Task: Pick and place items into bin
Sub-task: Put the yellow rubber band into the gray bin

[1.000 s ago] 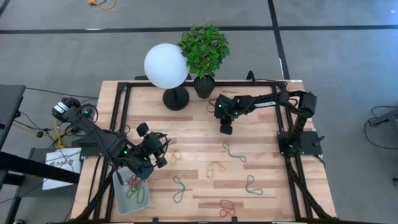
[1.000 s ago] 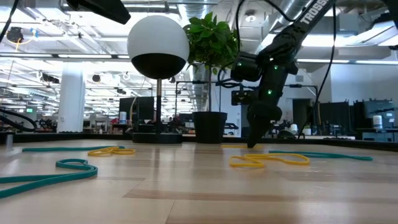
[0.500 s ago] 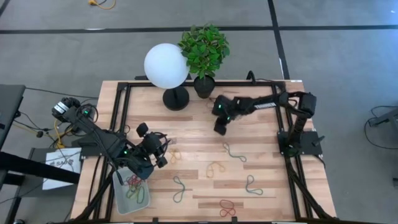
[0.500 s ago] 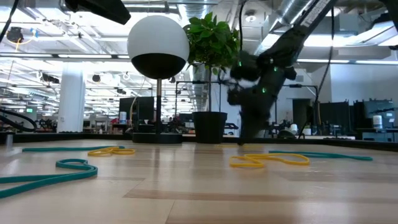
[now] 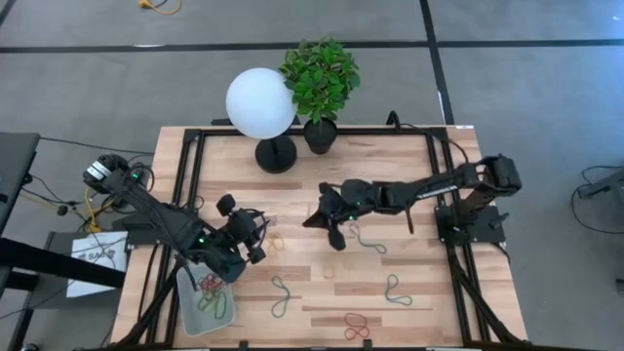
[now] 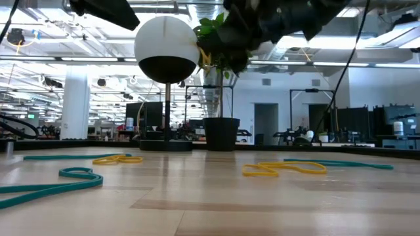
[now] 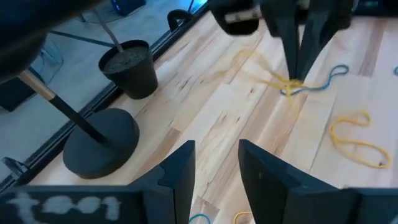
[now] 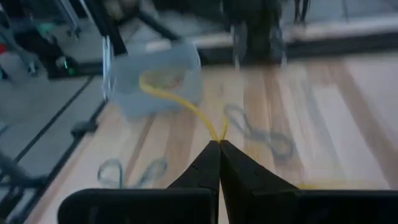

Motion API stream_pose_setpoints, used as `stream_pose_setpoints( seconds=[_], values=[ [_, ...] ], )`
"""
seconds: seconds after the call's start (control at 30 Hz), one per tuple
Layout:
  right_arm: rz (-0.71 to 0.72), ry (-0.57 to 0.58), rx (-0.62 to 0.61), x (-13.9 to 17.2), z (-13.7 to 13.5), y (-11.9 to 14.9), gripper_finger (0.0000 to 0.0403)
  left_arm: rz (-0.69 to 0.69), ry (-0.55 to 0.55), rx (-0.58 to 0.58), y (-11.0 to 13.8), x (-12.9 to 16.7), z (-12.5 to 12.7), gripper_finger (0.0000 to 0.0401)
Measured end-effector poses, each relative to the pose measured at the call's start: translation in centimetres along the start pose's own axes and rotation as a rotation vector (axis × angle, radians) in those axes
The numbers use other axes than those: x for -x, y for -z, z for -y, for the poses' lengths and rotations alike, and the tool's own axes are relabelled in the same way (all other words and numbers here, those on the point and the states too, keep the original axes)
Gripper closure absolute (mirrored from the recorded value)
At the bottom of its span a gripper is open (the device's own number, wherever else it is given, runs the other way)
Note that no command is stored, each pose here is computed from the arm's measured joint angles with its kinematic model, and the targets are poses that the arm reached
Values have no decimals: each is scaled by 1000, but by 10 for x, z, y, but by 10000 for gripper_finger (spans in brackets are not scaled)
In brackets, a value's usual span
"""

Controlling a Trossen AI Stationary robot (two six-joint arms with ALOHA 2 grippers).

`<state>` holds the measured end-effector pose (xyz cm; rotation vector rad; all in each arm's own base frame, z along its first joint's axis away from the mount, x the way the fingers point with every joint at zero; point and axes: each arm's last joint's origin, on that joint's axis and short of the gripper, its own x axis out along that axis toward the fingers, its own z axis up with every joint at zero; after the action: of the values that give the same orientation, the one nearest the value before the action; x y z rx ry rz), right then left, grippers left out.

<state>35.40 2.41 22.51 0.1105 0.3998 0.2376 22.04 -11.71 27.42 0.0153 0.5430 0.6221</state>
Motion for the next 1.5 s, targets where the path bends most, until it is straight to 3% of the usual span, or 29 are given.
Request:
stream_pose_setpoints(
  seconds=[0.13,0.3,0.47,0.73,1.07,1.17,1.33,1.5],
  values=[
    [60,-6,33,-10,-19,0,403,-35,-32,-71,9,-19,15,287],
    [51,96,46,-15,-31,6,403,-54,-12,-194,23,-41,44,287],
    [45,104,46,-19,-31,10,403,30,-48,-199,29,-56,65,287],
    [28,106,38,-19,-31,11,403,83,-96,-156,25,-63,66,287],
    [25,105,38,-19,-31,11,403,40,-95,-154,20,-76,59,288],
    [24,105,38,-19,-31,11,403,22,-81,-148,20,-79,58,307],
    [16,178,3,-18,-29,13,401,14,-71,-147,20,-79,58,385],
    [-79,250,1,-17,-25,22,370,12,-72,-150,20,-79,58,397]
  ],
)
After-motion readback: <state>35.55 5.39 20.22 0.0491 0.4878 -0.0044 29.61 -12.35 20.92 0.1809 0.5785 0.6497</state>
